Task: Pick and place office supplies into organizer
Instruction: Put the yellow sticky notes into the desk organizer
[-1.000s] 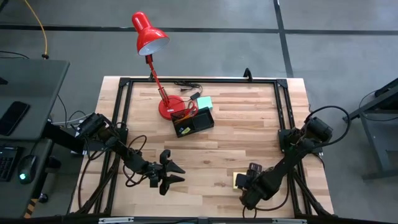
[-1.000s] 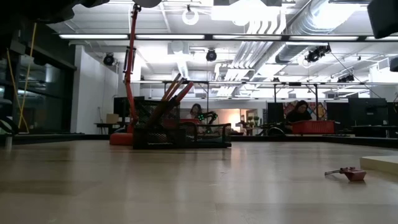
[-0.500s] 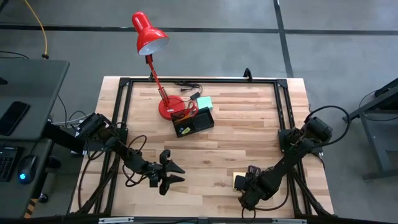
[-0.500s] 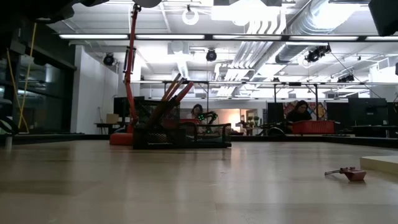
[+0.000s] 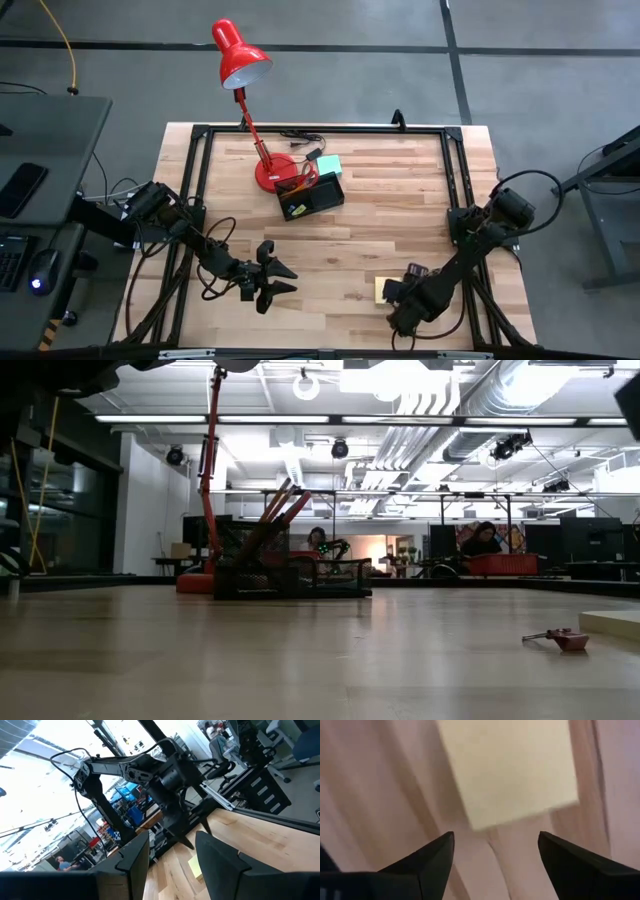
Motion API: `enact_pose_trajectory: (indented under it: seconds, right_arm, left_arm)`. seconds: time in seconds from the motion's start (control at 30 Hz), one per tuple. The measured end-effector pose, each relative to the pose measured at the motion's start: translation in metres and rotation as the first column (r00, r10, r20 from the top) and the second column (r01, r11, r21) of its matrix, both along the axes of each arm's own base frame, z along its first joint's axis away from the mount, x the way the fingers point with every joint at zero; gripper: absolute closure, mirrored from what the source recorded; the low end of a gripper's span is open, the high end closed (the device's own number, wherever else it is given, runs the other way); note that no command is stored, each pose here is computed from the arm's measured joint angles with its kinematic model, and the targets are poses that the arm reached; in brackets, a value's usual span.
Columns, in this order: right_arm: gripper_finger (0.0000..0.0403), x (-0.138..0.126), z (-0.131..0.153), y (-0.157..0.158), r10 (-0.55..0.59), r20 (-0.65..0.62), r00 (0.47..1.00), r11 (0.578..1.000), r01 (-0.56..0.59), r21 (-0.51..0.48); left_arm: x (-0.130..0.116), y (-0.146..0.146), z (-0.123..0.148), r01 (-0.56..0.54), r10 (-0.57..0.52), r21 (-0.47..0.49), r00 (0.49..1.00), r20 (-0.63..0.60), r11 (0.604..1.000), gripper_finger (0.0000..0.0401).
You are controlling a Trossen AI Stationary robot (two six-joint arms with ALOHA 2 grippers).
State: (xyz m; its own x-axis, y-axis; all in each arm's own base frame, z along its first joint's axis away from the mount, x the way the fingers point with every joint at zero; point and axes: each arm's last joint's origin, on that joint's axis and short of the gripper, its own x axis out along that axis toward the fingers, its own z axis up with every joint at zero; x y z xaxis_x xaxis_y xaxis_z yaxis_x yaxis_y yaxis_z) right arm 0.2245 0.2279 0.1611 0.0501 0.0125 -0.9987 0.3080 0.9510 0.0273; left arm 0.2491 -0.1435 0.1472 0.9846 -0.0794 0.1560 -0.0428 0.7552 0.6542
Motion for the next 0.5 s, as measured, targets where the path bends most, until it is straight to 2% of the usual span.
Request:
enact_pose_trajectory:
  seconds: [0.33,0.5]
  right_arm:
    - [0.0127,-0.010,0.001,-0.012,-0.026,-0.108,0.994,0.993,0.013,-0.121]
    - [0.0127,-0.016,0.004,-0.026,-0.046,-0.101,0.994,0.949,0.011,-0.316]
  left_arm:
    - [0.000,0.000,0.001,-0.001,0.001,0.016,1.000,0.003,1.000,0.0249]
    - [0.000,0.000,0.001,-0.001,0.001,0.015,1.000,0.004,1.000,0.0249]
